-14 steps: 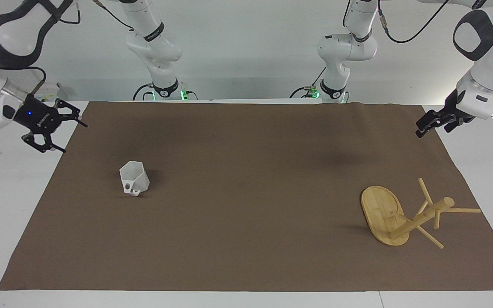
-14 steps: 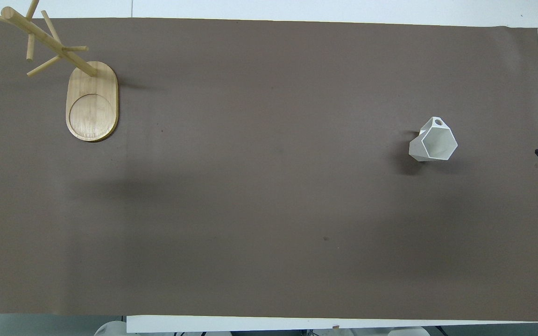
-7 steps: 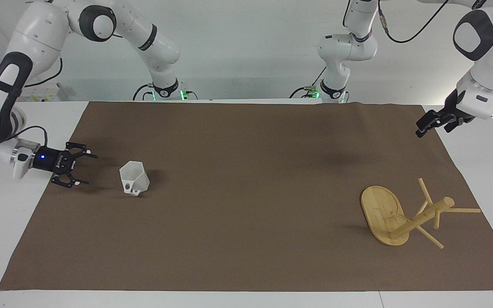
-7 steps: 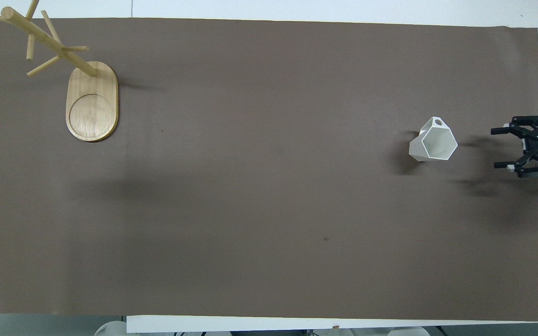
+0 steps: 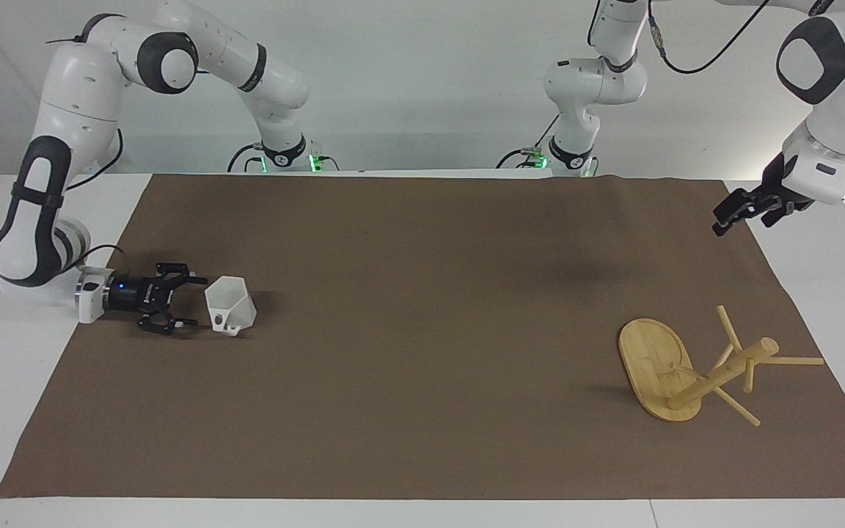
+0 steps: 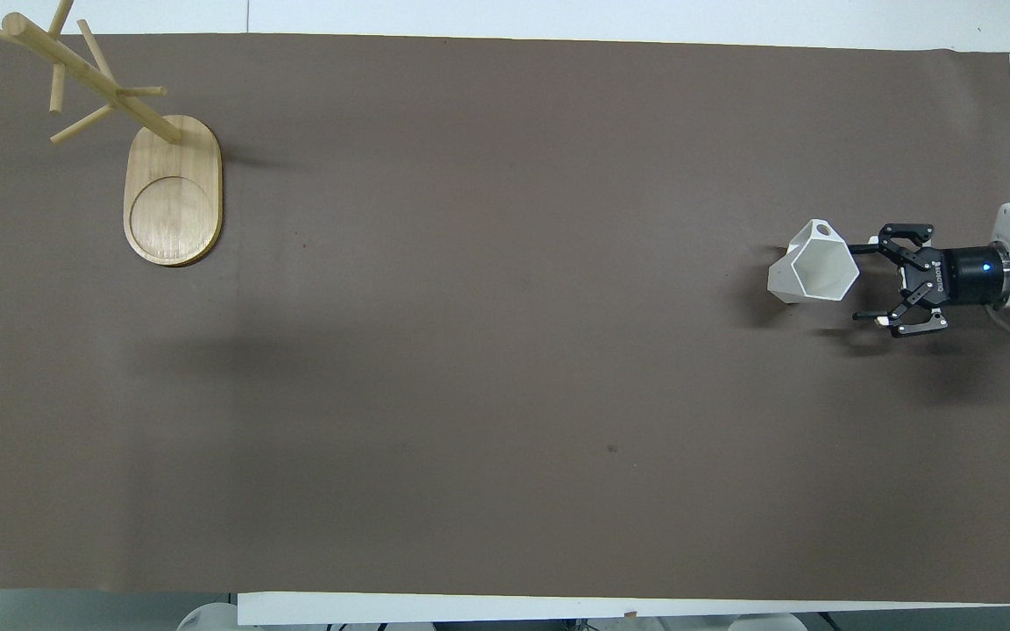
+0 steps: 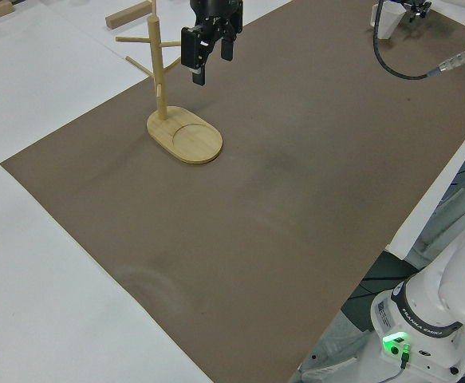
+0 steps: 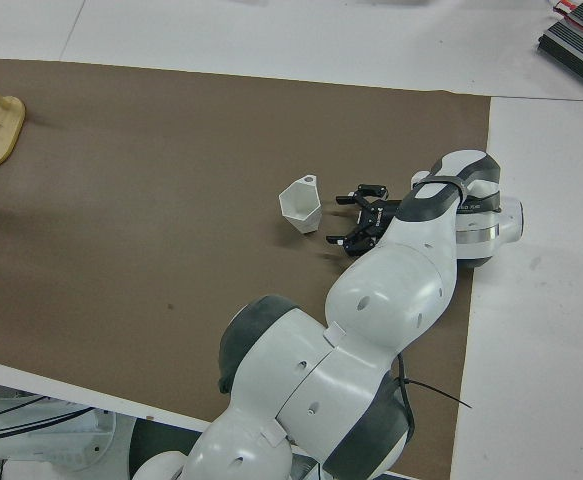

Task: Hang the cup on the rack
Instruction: 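Grasp the white cup with the right gripper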

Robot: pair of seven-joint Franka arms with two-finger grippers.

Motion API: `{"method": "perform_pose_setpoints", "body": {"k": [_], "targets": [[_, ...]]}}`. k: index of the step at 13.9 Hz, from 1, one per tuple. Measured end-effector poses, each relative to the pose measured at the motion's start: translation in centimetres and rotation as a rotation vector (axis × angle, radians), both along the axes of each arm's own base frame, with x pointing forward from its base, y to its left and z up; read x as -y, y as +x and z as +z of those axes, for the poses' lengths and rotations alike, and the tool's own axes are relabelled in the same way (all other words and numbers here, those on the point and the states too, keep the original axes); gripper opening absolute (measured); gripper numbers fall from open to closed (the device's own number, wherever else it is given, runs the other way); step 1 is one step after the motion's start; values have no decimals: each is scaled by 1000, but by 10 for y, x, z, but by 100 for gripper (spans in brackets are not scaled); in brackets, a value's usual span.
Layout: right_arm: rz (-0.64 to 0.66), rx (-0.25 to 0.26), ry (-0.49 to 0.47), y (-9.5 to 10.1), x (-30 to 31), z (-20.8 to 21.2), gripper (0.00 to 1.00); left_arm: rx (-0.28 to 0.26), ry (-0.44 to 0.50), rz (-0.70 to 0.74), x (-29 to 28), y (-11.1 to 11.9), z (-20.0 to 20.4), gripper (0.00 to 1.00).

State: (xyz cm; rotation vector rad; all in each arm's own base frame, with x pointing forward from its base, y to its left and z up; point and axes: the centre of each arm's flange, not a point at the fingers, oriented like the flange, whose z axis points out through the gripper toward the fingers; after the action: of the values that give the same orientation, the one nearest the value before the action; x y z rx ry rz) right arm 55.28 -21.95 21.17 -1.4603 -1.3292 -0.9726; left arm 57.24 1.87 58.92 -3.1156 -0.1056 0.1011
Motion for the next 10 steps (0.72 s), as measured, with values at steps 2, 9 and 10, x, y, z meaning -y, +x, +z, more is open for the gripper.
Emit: {"method": "perform_pose_setpoints", "body": {"k": [2, 9, 10], "targets": [[24, 26, 3, 3, -10, 2, 100, 0, 0, 0, 0, 0, 0, 100], [44, 53, 48, 9, -43, -1, 100, 0, 0, 0, 0, 0, 0, 100], [40, 53, 51, 9, -43, -2, 100, 0, 0, 0, 0, 0, 0, 100]]}}
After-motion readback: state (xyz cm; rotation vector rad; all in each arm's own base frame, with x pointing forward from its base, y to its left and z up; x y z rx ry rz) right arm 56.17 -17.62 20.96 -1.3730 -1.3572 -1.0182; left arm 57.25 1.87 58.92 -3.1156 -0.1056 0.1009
